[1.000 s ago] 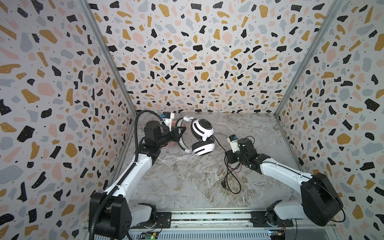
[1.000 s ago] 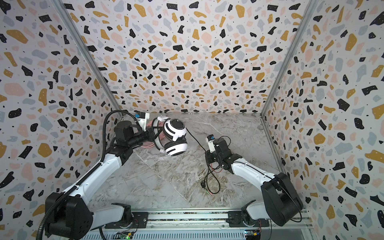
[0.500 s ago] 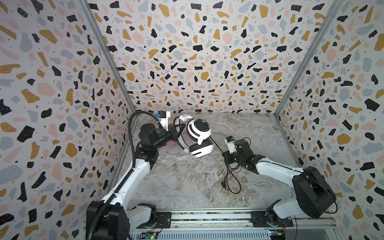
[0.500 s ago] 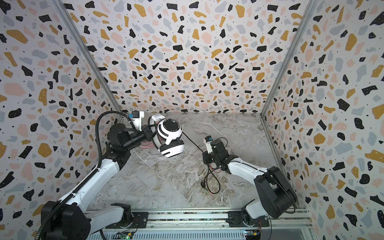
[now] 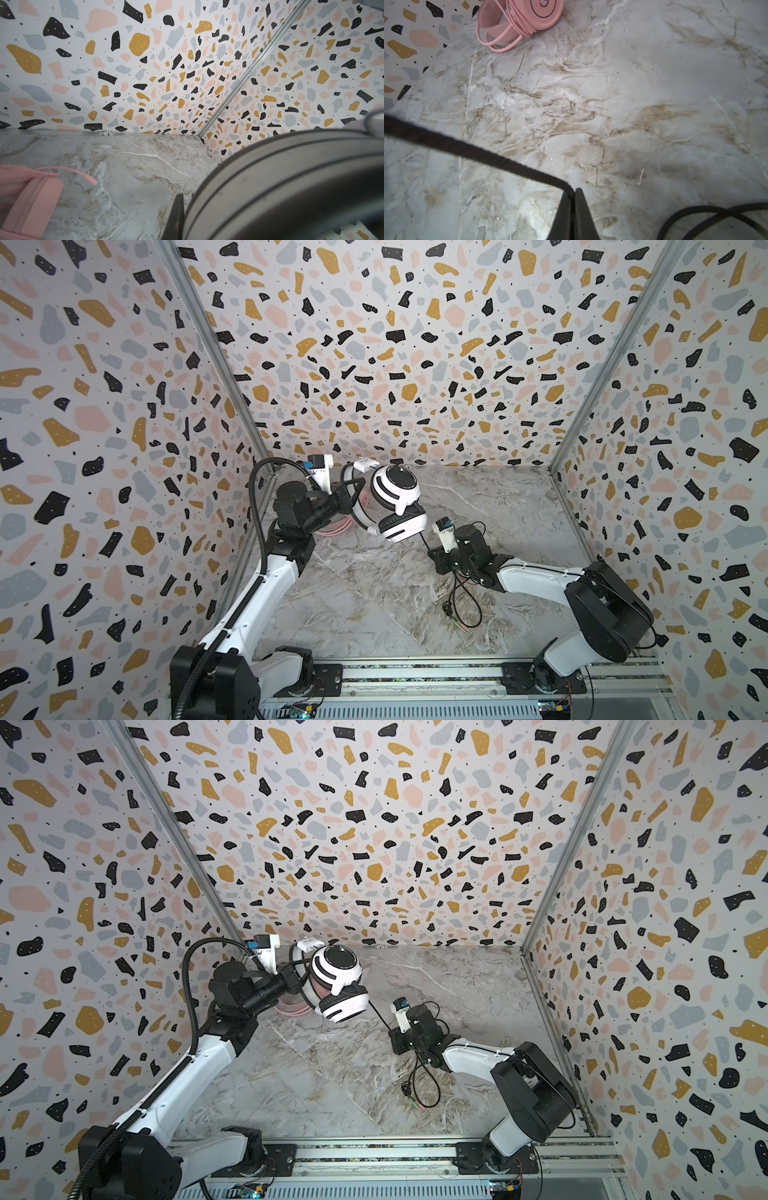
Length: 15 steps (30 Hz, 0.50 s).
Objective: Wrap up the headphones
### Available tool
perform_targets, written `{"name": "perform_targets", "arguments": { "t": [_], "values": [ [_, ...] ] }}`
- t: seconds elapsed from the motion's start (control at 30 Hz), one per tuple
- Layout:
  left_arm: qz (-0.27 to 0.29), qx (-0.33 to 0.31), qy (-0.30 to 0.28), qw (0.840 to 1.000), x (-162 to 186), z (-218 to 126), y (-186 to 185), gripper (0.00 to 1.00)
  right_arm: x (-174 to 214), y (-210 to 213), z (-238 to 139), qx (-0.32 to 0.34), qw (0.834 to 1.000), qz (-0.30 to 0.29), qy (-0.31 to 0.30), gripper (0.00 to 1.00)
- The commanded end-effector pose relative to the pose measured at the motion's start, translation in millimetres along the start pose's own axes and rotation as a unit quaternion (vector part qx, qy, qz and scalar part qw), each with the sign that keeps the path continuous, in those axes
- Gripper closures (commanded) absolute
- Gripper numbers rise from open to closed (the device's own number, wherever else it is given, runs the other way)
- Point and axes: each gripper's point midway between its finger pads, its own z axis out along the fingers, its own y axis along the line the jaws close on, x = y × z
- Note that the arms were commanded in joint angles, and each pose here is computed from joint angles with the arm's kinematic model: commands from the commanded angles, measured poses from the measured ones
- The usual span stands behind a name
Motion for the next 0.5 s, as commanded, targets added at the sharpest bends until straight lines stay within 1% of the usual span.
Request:
{"name": "perform_targets", "arguments": {
  "t": [0.0, 0.1, 0.27, 0.37, 0.47],
  "values": [
    [-0.002, 0.032, -0.085, 0.996, -60, -18, -43, 1.00, 3, 3, 3, -0.012, 1.000, 0.006, 0.000, 0.88],
    [-0.022, 0.020, -0.084, 0.996, -63, -19, -41, 1.00, -6, 6, 9, -0.024, 1.000, 0.000, -0.018, 0.84],
    [-0.049, 0.025, -0.044, 0.997, -62, -12, -49, 1.00, -20, 11, 22, -0.042, 0.998, -0.011, -0.043, 0.80],
    [-0.054, 0.039, -0.044, 0.997, -70, -13, -60, 1.00, -25, 14, 29, -0.052, 0.997, -0.017, -0.051, 0.77],
    [-0.055, 0.049, -0.052, 0.996, -83, -17, -72, 1.00, -21, 13, 39, -0.056, 0.997, -0.021, -0.044, 0.76]
  ]
}}
